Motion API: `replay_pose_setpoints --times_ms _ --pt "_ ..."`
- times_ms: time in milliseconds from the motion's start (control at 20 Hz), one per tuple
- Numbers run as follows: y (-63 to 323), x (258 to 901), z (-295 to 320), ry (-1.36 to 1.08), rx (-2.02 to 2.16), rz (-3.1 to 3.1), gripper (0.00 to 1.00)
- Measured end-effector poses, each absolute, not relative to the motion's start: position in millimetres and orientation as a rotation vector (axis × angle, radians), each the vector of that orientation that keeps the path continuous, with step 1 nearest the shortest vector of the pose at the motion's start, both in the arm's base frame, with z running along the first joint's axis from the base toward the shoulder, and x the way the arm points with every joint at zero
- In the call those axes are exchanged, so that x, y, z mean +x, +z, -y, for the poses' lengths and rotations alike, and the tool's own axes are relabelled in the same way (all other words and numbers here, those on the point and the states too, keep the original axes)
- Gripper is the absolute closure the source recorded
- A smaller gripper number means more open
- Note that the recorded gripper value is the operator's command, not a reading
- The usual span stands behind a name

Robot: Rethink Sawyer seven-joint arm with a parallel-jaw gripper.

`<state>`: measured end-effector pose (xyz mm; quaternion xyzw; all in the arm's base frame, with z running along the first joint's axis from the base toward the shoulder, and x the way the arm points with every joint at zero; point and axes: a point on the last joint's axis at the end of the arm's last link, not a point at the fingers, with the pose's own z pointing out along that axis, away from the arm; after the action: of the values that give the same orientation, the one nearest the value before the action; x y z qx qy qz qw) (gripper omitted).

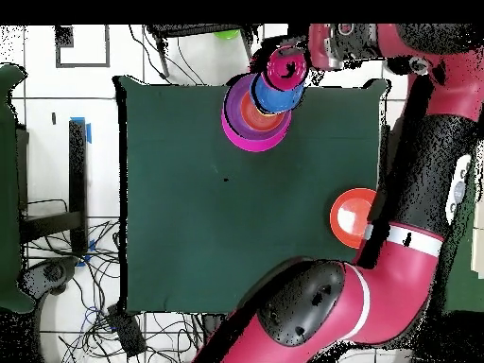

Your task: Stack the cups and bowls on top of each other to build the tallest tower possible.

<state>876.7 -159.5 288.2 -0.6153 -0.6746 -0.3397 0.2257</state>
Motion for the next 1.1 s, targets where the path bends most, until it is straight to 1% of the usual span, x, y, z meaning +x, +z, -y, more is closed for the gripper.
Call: replay_pose_setpoints --times_ms 750,1100 --pt "239.4 878.4 144.3 -0.895 -1.673 1.847 1.00" --pt "230.2 880.4 137.9 -0.896 -1.660 1.857 1.00"
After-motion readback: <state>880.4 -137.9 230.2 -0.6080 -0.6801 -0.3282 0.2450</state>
